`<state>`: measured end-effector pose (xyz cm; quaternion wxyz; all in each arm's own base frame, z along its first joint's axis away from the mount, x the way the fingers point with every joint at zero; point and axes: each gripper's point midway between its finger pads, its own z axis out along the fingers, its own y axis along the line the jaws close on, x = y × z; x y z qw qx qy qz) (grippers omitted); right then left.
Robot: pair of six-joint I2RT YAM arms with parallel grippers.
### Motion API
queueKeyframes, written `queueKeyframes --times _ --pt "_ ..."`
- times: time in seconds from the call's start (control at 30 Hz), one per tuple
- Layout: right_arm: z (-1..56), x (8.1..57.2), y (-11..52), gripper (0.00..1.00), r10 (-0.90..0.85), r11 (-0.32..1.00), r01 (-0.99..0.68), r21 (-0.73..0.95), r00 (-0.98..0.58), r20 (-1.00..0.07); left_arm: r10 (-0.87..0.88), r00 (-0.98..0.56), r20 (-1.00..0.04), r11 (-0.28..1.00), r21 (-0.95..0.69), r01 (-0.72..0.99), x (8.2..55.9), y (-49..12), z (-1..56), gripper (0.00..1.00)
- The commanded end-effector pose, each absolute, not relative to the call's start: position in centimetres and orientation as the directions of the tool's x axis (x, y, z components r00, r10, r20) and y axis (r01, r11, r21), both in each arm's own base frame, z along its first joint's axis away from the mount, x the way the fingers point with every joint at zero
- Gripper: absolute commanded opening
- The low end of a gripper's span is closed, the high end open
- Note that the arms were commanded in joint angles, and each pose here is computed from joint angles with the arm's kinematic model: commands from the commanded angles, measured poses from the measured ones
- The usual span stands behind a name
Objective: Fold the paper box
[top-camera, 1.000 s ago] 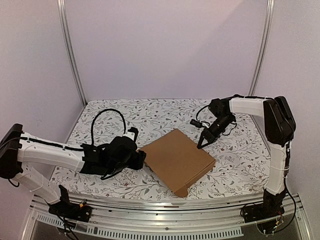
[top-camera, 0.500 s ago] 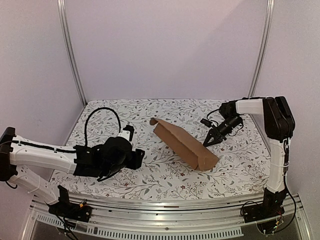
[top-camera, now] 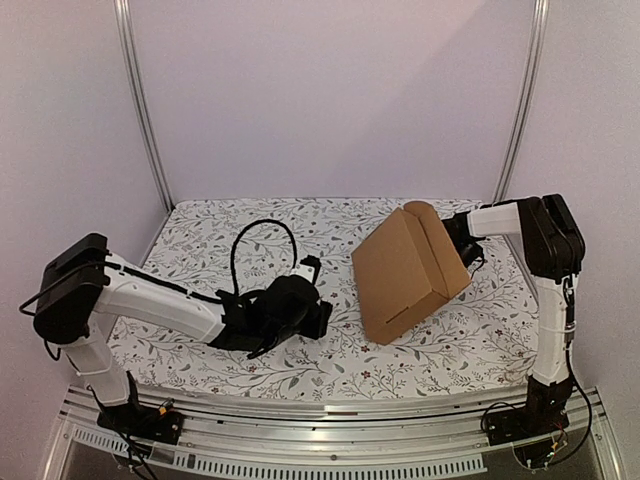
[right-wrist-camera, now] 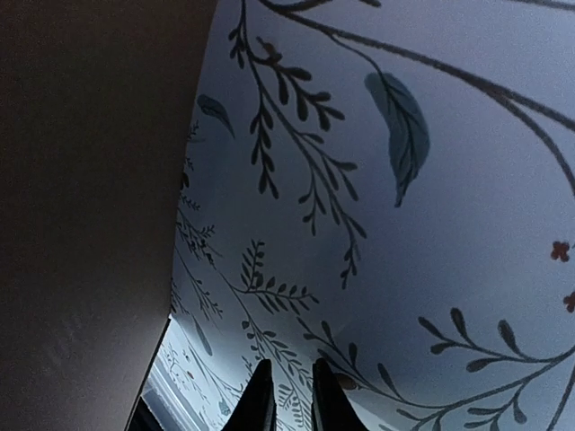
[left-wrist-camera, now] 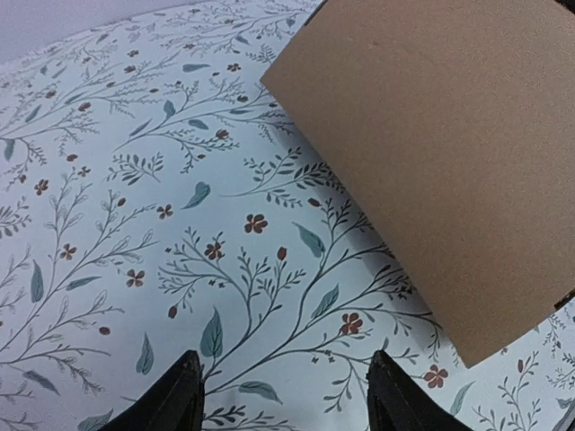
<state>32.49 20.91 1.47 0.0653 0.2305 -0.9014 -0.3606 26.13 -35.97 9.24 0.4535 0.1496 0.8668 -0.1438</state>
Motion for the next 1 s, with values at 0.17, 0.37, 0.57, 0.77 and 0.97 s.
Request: queueKeyframes --times 0.17,0.37,0.57,0.77,0.97 --pt "5.0 32.5 21.8 0.17 -0.478 0.584 -0.454 0.672 -0.862 -0.167 0.167 -0.484 -0.859 0.837 -0.135 0.530 28.3 -44.5 10.2 0.63" --pt "7.4 31.0 24.5 0.20 -0.554 0.502 -0.562 0.658 -0.793 -0.255 0.155 -0.539 -0.828 0.830 -0.186 0.525 27.3 -44.2 9.3 0.63" --pt "8.3 29.7 26.5 0.20 -0.606 0.455 -0.620 0.639 -0.741 -0.287 0.132 -0.599 -0.790 0.827 -0.245 0.506 24.9 -42.3 8.2 0.63" --pt "8.3 29.6 27.0 0.21 -0.622 0.447 -0.636 0.629 -0.726 -0.293 0.165 -0.602 -0.782 0.842 -0.206 0.498 23.4 -40.5 7.3 0.63" --pt "8.1 29.7 27.1 0.21 -0.626 0.448 -0.640 0.624 -0.723 -0.292 0.195 -0.572 -0.796 0.849 -0.155 0.505 23.0 -40.1 7.6 0.63"
